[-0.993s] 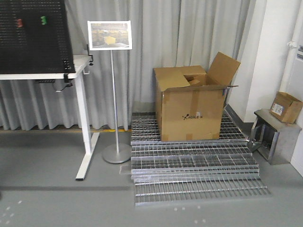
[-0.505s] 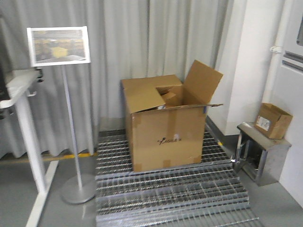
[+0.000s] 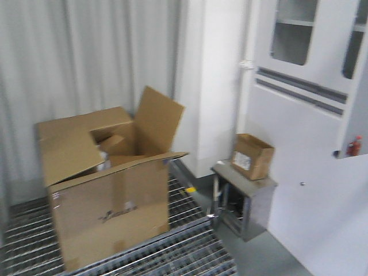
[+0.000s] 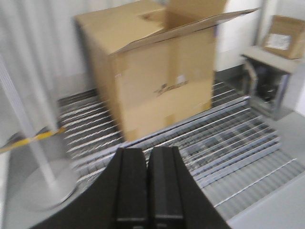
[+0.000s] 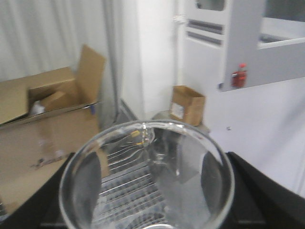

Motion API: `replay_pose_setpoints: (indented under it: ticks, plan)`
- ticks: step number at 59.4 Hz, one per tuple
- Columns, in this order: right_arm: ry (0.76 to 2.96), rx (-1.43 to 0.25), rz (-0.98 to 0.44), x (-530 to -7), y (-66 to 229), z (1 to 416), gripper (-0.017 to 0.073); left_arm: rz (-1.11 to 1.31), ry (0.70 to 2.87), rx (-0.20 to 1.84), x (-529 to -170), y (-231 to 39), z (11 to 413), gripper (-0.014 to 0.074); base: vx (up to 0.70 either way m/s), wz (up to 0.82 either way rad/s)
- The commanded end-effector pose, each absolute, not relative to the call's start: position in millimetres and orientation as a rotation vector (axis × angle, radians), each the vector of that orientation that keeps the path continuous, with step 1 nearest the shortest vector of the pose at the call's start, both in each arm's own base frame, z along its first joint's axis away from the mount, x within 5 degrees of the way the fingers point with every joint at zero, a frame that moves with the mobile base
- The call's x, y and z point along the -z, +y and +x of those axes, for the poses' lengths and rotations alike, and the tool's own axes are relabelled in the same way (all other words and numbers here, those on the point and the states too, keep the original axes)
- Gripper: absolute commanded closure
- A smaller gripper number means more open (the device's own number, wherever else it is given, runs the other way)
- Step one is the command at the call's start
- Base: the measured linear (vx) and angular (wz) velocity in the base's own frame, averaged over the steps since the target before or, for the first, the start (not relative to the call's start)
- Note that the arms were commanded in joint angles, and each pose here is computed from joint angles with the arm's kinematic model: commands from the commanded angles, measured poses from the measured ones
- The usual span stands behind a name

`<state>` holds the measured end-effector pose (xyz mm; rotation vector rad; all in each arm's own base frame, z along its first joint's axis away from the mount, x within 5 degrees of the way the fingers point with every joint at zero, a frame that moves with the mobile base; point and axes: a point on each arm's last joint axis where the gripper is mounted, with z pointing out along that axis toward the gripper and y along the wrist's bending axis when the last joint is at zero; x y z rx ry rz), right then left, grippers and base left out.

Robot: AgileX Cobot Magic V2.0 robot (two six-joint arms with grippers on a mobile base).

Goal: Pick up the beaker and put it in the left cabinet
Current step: 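Drive the base across the lab to the white cabinet, holding the beaker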

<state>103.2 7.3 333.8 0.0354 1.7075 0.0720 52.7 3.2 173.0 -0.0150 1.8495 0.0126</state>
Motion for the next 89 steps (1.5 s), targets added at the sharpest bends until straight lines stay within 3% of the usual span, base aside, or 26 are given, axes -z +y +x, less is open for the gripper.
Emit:
replay_pose_setpoints:
  ticks: [1,50,89]
  plan:
    - [1.64,-0.073,-0.019,-347.0,10.2,103.6,0.0563,-0.002,1.75,0.004,-185.3,1.8,53.4,0.059,0.46,-0.64]
    - [1.659,-0.068,-0.024,-344.9,11.8,107.8,0.0563,-0.002,1.75,0.004,-185.3,1.8,53.4,0.059,0.31,-0.83]
    - [1.659,-0.068,-0.024,-344.9,11.8,107.8,0.0563,-0.002,1.75,0.004,-185.3,1.8,53.4,0.059,0.17,-0.52]
